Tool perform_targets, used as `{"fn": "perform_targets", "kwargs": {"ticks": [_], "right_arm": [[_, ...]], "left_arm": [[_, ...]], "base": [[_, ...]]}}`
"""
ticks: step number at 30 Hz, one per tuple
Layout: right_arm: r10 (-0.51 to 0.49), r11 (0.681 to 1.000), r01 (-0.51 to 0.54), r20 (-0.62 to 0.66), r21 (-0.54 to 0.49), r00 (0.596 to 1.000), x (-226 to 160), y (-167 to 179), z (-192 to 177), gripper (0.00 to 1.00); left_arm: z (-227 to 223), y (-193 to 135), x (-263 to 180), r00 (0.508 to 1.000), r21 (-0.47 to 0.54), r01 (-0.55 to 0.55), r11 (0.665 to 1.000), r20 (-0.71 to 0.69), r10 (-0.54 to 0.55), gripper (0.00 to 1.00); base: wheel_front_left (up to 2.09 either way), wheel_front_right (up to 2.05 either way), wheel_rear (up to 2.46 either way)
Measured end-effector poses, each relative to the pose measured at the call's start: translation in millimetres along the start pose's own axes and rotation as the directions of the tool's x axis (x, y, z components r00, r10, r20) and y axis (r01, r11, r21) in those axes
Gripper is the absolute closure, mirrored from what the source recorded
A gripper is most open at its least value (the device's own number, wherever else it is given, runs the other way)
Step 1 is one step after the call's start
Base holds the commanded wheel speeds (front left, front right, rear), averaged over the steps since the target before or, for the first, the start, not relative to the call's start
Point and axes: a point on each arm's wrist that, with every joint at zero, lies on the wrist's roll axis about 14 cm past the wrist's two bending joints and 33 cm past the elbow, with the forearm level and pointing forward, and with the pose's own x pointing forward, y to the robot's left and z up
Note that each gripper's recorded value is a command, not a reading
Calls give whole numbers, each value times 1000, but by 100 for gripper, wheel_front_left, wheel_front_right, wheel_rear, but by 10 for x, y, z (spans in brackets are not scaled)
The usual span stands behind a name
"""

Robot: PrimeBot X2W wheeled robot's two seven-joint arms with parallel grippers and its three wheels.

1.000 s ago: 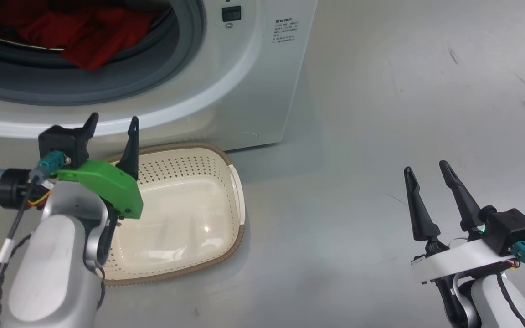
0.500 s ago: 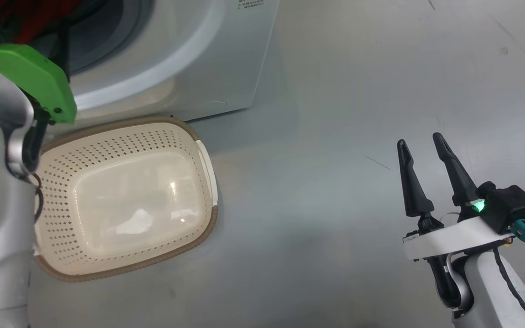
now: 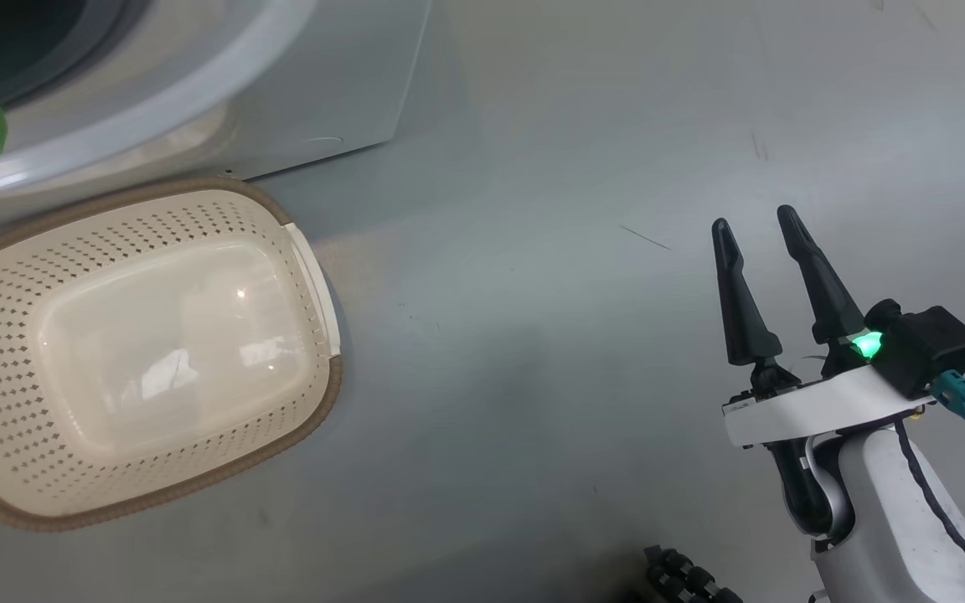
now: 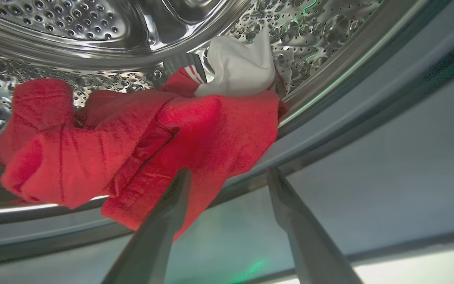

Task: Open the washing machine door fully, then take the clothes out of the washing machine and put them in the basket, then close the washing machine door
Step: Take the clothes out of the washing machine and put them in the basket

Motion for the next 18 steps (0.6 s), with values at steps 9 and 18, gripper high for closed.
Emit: {"fn": "perform_targets", "kwargs": {"ticks": [9,18], "right_arm": [[-41,999,41,-21,-13,999,23,-161,-69,0],[-55,998,55,-34,-11,998,16,-205,-114,0]], "left_arm": [[-164,-26,265,997,-35,14,999,-70,-16,6],[-158,-54,337,996,-30,34,999,-80,-36,100]], "base": [[0,0,0],[0,0,0]]}}
